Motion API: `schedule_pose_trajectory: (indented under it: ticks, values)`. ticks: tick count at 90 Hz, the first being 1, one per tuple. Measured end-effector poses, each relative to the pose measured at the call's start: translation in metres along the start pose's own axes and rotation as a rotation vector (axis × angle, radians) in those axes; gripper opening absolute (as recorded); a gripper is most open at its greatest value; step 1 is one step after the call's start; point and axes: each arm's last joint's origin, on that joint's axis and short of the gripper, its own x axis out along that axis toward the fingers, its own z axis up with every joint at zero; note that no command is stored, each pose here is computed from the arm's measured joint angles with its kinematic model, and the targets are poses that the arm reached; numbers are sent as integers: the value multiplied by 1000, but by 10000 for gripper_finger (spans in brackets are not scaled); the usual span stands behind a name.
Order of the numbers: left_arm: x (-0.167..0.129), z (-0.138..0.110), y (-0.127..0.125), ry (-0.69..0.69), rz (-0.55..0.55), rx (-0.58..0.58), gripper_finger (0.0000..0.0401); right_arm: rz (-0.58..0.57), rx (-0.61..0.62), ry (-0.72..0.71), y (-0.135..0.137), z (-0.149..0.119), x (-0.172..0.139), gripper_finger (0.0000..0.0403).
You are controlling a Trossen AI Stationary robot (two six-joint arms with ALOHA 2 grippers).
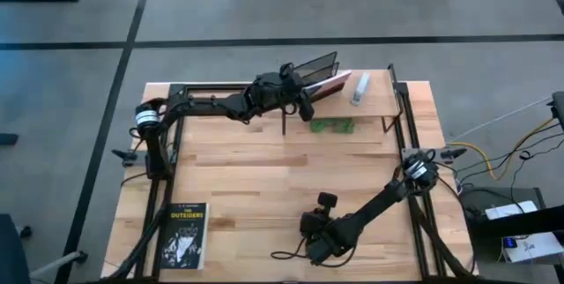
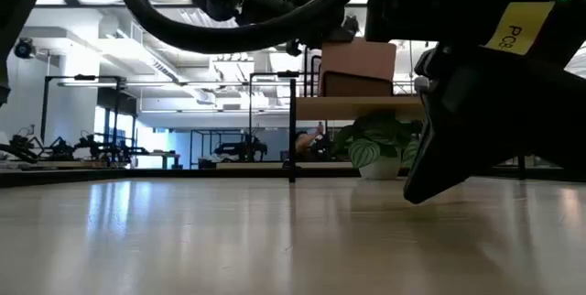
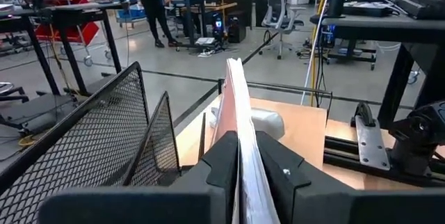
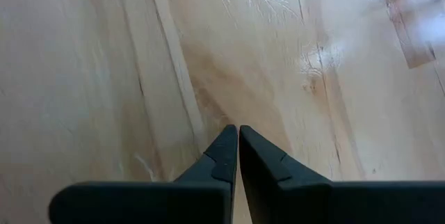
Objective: Stock shelves
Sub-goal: Put the pink notebook into the black desk organizer on the shelf, then put the black book into the black desk organizer on the shelf
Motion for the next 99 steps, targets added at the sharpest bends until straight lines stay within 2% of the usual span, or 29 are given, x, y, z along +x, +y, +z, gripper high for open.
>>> schedule_pose_trajectory:
  ticks: [32, 45, 62, 85, 99]
  values:
    - [-1, 1, -1, 1, -2, 0, 91, -5, -2, -3, 0, 0, 0, 0]
    - [-7, 12, -2, -24, -31, 5, 111, -15, -17, 6, -2, -1, 0, 0]
    - [-25, 35, 0, -50, -32, 29, 139, -12, -15, 4, -2, -1, -1, 0]
    - [-56, 59, 2, 13, -41, 44, 179, -10, -5, 2, -2, 0, -2, 0]
    - [-79, 66, -6, 112, -168, 84, 187, -9, -4, 1, -2, 0, -3, 0]
